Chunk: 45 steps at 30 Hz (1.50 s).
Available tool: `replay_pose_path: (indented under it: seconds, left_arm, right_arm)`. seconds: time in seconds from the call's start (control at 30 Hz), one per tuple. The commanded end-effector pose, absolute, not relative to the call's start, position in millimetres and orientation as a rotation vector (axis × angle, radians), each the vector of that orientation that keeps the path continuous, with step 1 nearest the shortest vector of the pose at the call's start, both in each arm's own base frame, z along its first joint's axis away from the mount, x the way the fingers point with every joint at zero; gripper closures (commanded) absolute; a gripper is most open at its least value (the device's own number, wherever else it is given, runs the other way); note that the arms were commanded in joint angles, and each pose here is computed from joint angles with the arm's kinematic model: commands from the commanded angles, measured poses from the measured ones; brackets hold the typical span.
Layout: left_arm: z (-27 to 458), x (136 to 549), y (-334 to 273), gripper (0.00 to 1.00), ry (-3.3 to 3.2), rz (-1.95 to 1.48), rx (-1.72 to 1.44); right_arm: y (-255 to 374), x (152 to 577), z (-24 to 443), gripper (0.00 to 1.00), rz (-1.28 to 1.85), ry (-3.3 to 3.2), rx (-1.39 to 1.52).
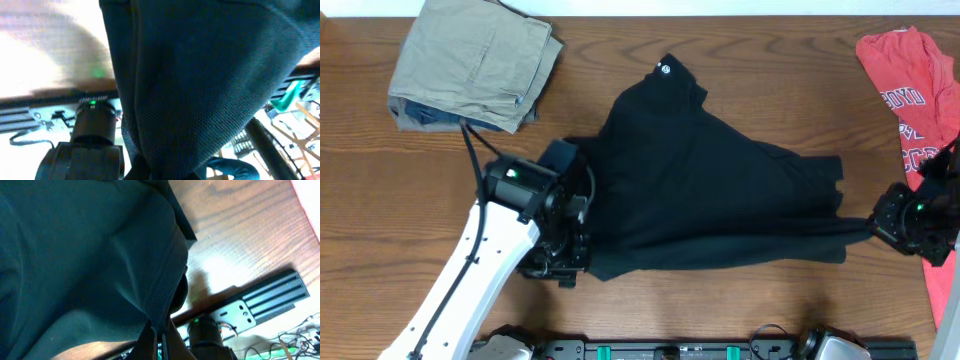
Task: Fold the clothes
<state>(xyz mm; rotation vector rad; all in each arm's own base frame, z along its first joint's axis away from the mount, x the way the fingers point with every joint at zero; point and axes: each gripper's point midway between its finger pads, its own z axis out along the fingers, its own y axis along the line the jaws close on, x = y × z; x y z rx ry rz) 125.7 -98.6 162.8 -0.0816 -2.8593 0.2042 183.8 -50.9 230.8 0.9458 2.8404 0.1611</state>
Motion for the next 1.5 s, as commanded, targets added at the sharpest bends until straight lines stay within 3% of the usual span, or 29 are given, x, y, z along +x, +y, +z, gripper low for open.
replay_pose_path:
  seconds: [0.0, 0.37, 0.83, 1.0, 1.47]
  left_arm:
    - [156.3, 122.9, -96.1, 0.94, -2.861, 0.187, -0.045]
    - [141.3, 164.9, -114.5, 0.94, -3.012, 0.296, -0.078]
    - [146.1, 126.5, -97.0, 0.95, -2.86, 0.181, -0.046]
    - [145.7, 125.1, -96.3, 0.94, -2.854, 0.176, -0.046]
    - [137.8, 168.4, -108.6, 0.94, -3.033, 0.24, -0.079]
  right_arm:
    - [-48.8, 178.3, 235.2, 0.99, 0.14, 2.829, 0.914]
    - [-41.6, 162.6, 235.3, 0.99, 0.149, 2.849, 0.907]
    - [-21.7, 121.8, 225.7, 0.99, 0.178, 2.759, 0.895]
    - [-22.4, 123.7, 224.1, 0.99, 0.179, 2.767, 0.899]
    - [-33.2, 152.4, 213.9, 0.99, 0.184, 2.798, 0.915]
